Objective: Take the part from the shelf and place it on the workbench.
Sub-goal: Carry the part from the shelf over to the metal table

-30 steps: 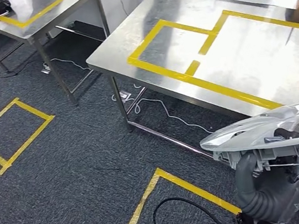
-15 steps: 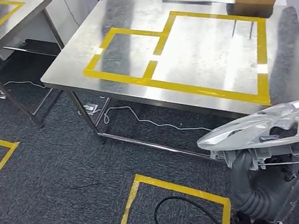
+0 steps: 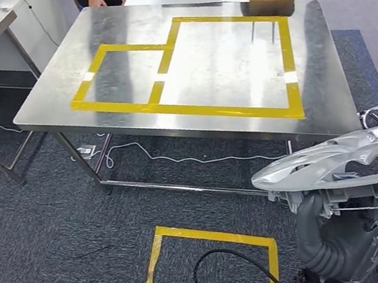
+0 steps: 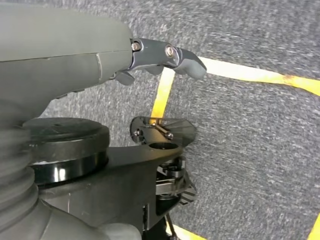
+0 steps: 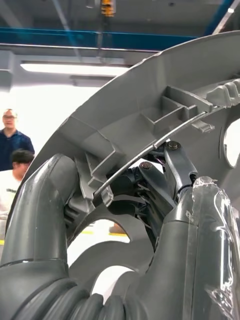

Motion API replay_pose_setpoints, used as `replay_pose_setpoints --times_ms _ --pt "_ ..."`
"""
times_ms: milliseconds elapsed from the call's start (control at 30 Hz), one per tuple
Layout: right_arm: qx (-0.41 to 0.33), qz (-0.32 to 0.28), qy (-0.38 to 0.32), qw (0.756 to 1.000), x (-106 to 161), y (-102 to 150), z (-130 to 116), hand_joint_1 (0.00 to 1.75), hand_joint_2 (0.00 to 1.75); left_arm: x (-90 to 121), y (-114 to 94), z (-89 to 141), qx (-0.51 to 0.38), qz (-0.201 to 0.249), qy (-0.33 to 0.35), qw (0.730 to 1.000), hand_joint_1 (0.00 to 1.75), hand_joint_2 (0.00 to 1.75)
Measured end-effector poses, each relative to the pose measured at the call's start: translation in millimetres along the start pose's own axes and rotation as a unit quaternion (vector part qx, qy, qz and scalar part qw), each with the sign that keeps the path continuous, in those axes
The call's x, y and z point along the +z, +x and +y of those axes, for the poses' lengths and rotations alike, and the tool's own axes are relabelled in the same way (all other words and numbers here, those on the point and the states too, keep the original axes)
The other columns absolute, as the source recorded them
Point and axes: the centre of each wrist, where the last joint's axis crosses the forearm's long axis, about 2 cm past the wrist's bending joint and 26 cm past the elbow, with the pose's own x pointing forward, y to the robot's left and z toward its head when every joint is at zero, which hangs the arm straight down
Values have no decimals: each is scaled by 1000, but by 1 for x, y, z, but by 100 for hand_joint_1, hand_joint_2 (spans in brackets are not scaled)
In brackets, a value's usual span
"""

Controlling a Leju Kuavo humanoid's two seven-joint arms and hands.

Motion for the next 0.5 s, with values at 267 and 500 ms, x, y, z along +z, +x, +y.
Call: replay_pose_setpoints --times_ms 267,500 --pt "1 -4 1 1000 2 0 0 175 175 -1 1 1 -2 -1 1 1000 0 175" --pt "16 -16 -5 1000 2 1 -3 175 175 -1 2 1 -2 -1 0 1000 0 175"
